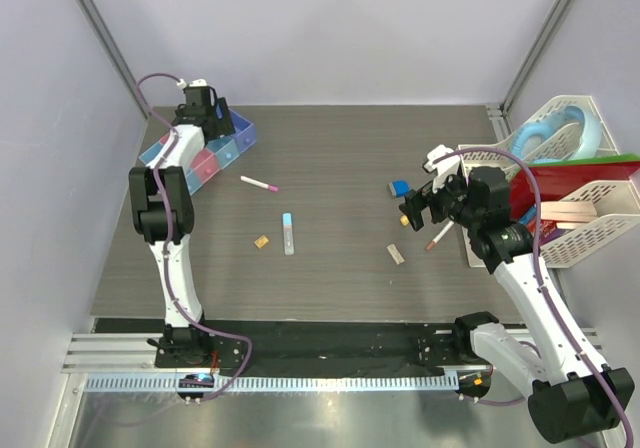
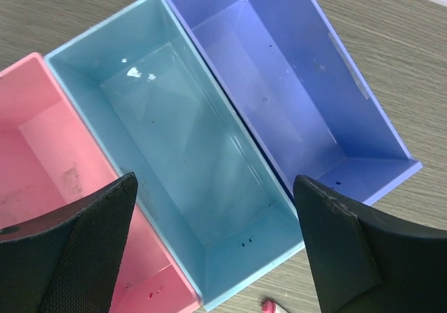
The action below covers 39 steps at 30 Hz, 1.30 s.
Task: Sort the stationery into containers
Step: Move the storage box to the center of the board.
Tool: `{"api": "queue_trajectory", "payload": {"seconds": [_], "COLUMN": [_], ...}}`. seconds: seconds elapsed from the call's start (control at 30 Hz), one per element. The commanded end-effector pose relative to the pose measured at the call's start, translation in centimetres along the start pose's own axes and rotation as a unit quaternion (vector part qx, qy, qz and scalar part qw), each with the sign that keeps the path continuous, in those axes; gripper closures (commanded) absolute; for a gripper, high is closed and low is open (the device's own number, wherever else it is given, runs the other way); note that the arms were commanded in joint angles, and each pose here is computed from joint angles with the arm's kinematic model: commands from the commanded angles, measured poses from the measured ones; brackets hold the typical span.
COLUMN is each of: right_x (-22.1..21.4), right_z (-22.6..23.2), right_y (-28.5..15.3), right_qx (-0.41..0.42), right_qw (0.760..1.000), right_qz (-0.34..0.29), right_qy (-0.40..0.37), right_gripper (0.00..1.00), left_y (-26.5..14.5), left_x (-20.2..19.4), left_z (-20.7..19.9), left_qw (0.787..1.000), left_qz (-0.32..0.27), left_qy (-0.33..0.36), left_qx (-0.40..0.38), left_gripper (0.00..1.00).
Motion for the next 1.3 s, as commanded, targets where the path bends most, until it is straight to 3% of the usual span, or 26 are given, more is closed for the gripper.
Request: {"api": "queue_trajectory", "payload": {"seconds": [0.0,0.2,0.23,0.57,0.73,0.87,1.27], "right_x": [0.7,0.9,0.9,0.9,0.9,0.9,0.9], "right_z": [0.3,0.4,0.5,0.2,0.1,0.0,0.0], "right_y": [0.2,0.1,0.1,0.2,0.3,0.4,0.3], "right_qx": [0.013,0.015,0.015,0.005,0.003,0.001,0.000], "right_qw": [1.000,1.000,1.000,1.000,1.000,1.000,1.000], "right_qz": [-0.013,-0.016,-0.015,-0.016,-0.014,-0.014,-0.014], "right_qy": [-0.011,-0.008,-0.007,-0.004,-0.003,-0.003,-0.003], "right_gripper": [0.00,0.00,0.00,0.00,0.00,0.00,0.00], "left_y": [-1.7,0.6,1.5,4.2,3.1,0.6,-4.2], "left_x": [1.9,2.0,1.0,0.7,1.1,1.1,-0.9], "left_z": [1.3,-0.1,-2.2,-7.1,-9.5,-13.4,-25.1], "left_qw": [0.999,1.000,1.000,0.991,0.985,0.973,0.941], "left_qz": [-0.021,-0.026,-0.011,0.000,-0.010,-0.024,-0.033], "left_qy": [-0.017,-0.008,0.008,0.130,0.162,0.211,0.291], "left_qx": [0.029,-0.010,-0.028,-0.029,-0.059,-0.091,-0.171], "left_gripper": [0.08,0.11,0.11,0.19,0.37,0.44,0.44]}}
Point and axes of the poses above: each gripper's point midway between its finger pads, its own y axis out along the fingers, its own z axis along the line the jaws close on, x = y × z, the point moved 5 cm from there along -y, back along the fingers, and after that the axes turned 15 degrees about y, right-handed, at the moved point
